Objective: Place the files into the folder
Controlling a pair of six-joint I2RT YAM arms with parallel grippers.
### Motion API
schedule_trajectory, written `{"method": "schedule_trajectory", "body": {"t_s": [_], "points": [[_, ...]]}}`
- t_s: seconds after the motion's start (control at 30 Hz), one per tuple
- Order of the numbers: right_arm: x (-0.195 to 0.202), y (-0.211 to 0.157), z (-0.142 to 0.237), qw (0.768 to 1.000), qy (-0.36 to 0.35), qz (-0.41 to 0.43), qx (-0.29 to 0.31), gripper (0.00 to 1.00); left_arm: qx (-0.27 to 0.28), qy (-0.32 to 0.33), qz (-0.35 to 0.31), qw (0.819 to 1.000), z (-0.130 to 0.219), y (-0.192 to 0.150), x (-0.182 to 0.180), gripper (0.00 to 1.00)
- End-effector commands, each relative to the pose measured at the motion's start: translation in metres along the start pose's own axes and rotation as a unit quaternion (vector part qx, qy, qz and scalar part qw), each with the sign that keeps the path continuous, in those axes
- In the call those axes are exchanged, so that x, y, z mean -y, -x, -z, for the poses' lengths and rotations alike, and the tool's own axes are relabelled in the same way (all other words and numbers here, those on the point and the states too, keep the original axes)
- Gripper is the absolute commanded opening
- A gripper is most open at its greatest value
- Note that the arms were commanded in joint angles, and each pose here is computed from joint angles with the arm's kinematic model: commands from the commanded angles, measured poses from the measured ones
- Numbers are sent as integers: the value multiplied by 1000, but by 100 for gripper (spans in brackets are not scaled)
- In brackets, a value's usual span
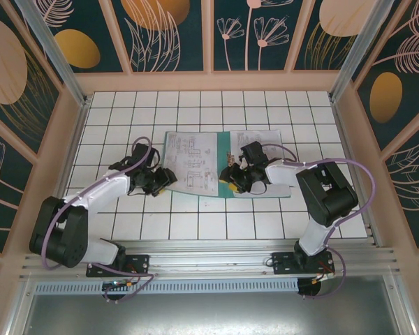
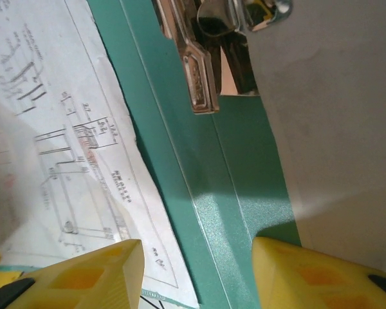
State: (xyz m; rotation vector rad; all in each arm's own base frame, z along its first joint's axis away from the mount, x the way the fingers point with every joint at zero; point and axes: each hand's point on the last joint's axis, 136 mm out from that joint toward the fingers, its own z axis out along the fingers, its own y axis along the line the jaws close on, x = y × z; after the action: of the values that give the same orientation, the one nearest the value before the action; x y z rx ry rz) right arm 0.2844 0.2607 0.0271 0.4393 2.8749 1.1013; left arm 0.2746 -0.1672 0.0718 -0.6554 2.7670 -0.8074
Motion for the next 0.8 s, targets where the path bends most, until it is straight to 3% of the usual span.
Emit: {"method": "schedule_trajectory", "body": {"t_s": [0.0, 0.13, 0.3, 0.53, 0.67, 0.77], "points": [[48, -16, -14, 996, -75, -32, -31, 49, 21, -55, -18, 998, 8, 5, 25, 42], [46, -14, -14, 996, -72, -32, -29, 50, 27, -74, -25, 997, 13, 7, 33, 30], [38, -11, -13, 997, -61, -28, -27, 51, 23, -71, -27, 997, 10, 8, 34, 2], [-32, 11, 6, 999, 10, 44, -2, 59, 61, -31, -35, 997, 25, 20, 28, 0], [-62, 40, 48, 995, 40, 56, 68, 63, 99, 5, -48, 994, 44, 32, 25, 0], [-56, 63, 80, 991, 49, 40, 118, 63, 120, 27, -72, 990, 59, 40, 27, 0]]}}
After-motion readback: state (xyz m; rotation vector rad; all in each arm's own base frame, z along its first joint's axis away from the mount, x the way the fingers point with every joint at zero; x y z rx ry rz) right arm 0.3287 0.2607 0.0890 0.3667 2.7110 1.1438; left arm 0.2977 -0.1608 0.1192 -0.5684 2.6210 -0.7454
